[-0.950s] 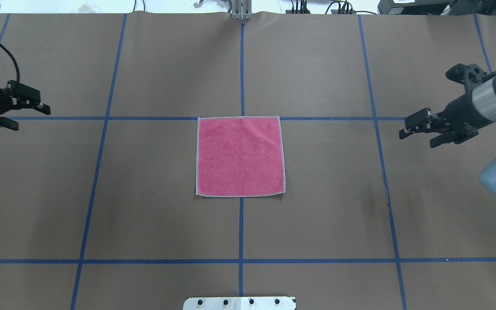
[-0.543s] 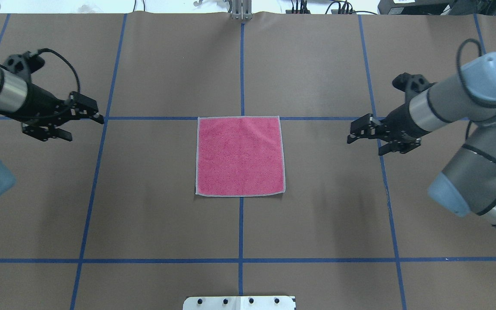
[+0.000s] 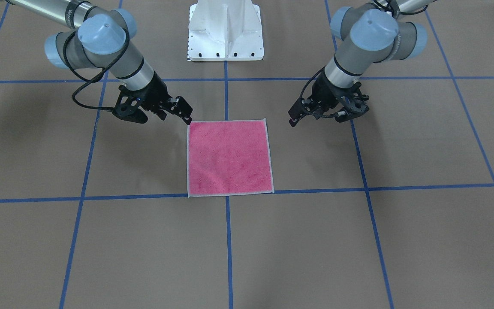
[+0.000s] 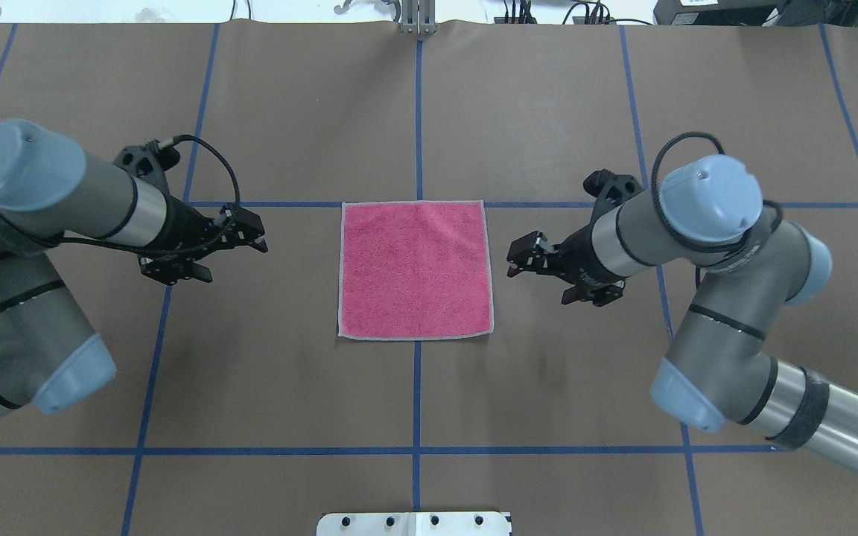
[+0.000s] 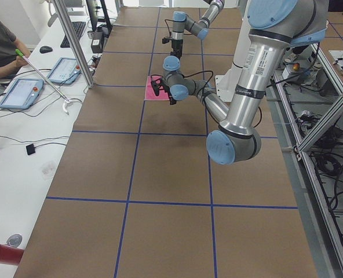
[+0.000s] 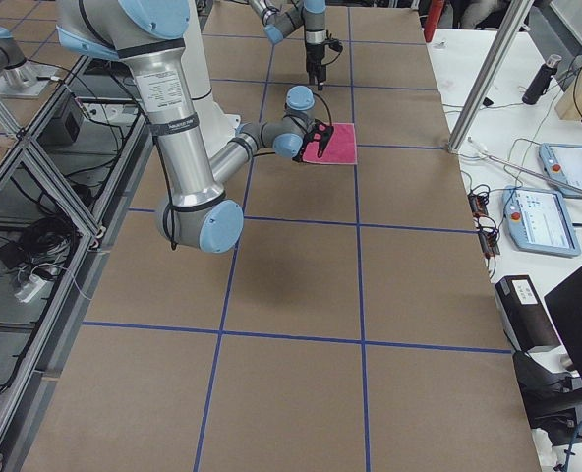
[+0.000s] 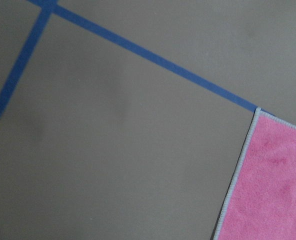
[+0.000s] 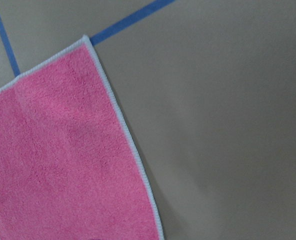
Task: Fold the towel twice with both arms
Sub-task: 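Move the left and right grippers down toward opposite near corners of the pink towel, then lower both grippers onto the towel's near corners and close them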
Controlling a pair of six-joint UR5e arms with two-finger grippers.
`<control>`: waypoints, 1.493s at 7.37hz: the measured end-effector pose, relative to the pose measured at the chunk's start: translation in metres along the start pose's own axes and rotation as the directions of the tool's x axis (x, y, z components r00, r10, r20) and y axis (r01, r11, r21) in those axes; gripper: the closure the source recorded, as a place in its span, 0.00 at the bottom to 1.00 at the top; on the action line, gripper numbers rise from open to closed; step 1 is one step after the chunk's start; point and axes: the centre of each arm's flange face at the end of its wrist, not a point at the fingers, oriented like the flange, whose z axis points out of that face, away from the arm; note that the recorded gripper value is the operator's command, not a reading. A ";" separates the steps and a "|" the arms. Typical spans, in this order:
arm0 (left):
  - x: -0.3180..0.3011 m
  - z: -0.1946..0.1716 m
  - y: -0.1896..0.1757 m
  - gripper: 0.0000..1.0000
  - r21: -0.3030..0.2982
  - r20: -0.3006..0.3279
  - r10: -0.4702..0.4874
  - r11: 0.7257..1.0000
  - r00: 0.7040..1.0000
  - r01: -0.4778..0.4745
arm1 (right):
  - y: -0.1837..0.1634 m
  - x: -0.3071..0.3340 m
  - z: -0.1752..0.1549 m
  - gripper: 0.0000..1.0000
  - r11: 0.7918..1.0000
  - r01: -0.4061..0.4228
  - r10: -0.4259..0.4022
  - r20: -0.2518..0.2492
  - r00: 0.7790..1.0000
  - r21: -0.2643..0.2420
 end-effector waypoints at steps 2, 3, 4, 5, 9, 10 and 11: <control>0.020 0.012 0.029 0.05 -0.007 -0.008 -0.023 1.000 1.000 0.022 | 0.020 -0.003 0.021 0.15 0.998 -0.052 0.053 -0.027 0.998 0.040; 0.023 0.016 0.037 0.01 -0.013 -0.008 -0.028 1.000 1.000 0.028 | 0.026 -0.001 0.029 0.19 0.997 -0.062 0.063 -0.033 0.997 0.056; 0.025 0.018 0.041 0.01 -0.017 -0.008 -0.030 0.999 1.000 0.030 | 0.030 -0.001 0.033 0.19 0.996 -0.064 0.066 -0.037 0.997 0.061; 0.027 0.019 0.044 0.01 -0.019 -0.010 -0.029 0.999 1.000 0.029 | 0.031 -0.002 0.039 0.23 0.996 -0.065 0.068 -0.043 0.997 0.062; 0.030 0.019 0.047 0.01 -0.021 -0.014 -0.026 0.999 1.000 0.026 | 0.032 -0.001 0.049 0.45 0.995 -0.072 0.076 -0.057 0.995 0.064; 0.030 0.018 0.047 0.01 -0.021 -0.014 -0.027 0.999 1.000 0.026 | 0.033 -0.001 0.050 0.46 0.994 -0.088 0.091 -0.057 0.994 0.063; 0.030 0.018 0.047 0.01 -0.021 -0.015 -0.027 0.999 1.000 0.027 | 0.036 -0.001 0.050 0.49 0.992 -0.108 0.111 -0.056 0.992 0.061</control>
